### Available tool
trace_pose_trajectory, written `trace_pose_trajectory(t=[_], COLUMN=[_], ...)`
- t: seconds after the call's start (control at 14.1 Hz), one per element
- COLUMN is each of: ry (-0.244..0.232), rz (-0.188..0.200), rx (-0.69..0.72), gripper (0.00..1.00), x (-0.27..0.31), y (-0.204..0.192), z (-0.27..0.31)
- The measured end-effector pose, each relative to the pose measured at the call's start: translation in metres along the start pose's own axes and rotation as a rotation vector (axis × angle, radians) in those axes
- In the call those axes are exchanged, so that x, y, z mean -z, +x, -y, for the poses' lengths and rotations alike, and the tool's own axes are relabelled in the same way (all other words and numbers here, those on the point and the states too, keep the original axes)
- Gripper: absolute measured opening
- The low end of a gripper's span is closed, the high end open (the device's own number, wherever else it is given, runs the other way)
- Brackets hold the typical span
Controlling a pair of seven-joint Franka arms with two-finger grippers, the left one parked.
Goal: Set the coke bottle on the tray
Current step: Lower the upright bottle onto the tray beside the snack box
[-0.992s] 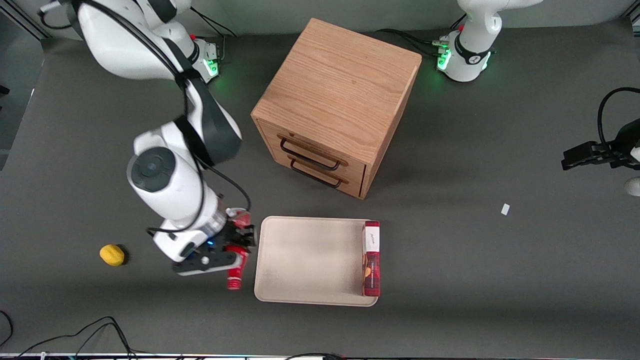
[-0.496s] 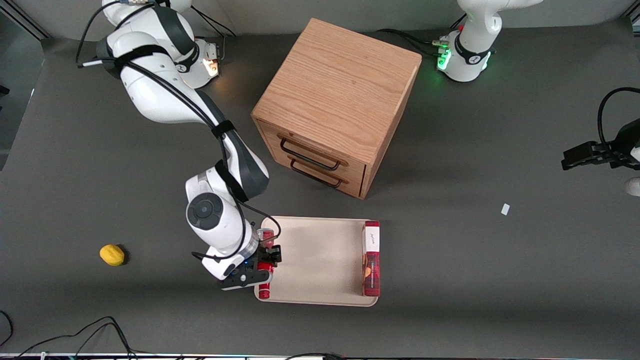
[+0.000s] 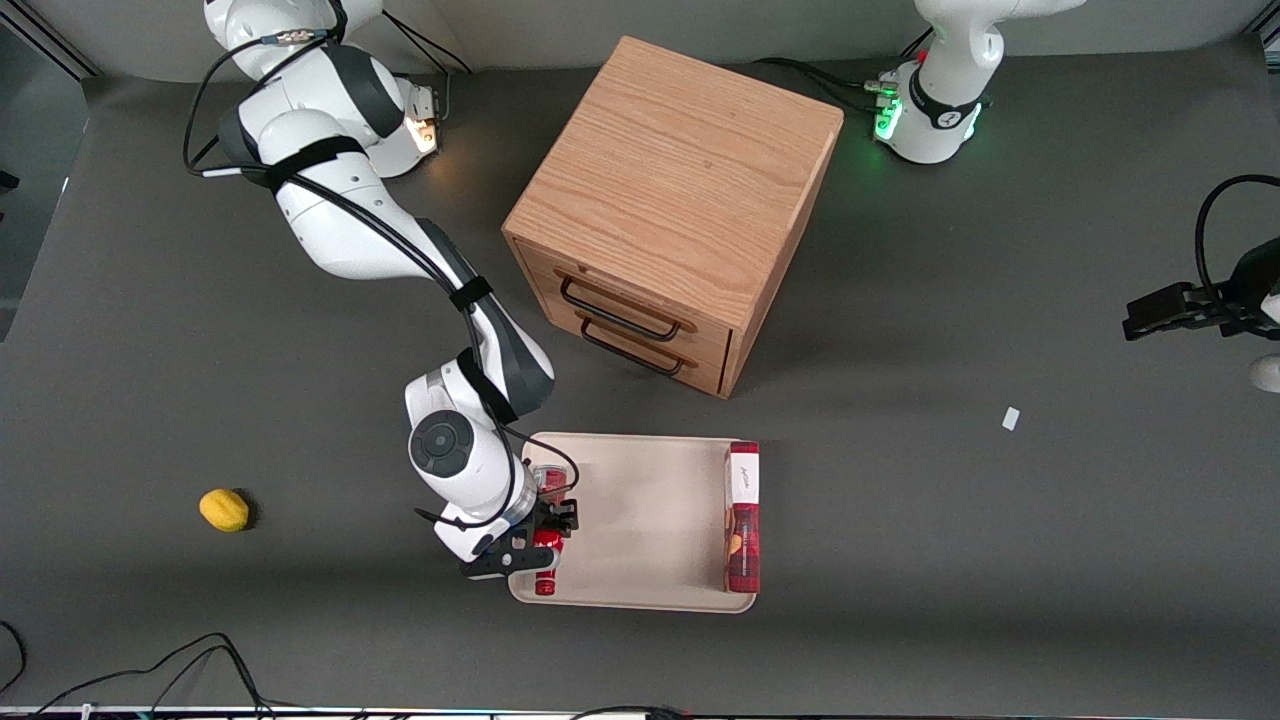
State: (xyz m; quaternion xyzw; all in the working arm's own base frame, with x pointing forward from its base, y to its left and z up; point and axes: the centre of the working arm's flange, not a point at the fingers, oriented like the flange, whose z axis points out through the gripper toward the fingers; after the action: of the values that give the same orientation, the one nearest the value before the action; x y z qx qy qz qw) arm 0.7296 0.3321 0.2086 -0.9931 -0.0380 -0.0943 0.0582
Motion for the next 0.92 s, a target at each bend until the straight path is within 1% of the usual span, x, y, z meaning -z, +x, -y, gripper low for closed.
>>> trace_pose_trajectory(t=[0.14,0.35,0.43,0.5,0.57,0.64,0.71,0.85,0.92], ry=[0.001,0.012,0.014,0.015,0.017,0.02,0.023,0.026,0.027], rz=[0.002,-0.02,-0.023,-0.025,-0.028,-0.034,-0.041,-0.048,-0.05], rx=[-0.003,-0.008,-0.009,-0.009,-0.01,-0.011,-0.011,-0.011,-0.011], gripper=[0.56,0.56,0.59,0.6,0.65,0.73,0.83,1.0,1.0], x=[-0.009,-0.019,-0.021,-0.024,-0.028,-0.03,-0.032,-0.035,-0.036], y=[-0.002,-0.004,-0.004,-0.005,-0.006,-0.006,-0.006,-0.008,-0.008], z=[-0.001,-0.002,-0.002,-0.002,-0.003,-0.003,-0.003,-0.003,-0.003])
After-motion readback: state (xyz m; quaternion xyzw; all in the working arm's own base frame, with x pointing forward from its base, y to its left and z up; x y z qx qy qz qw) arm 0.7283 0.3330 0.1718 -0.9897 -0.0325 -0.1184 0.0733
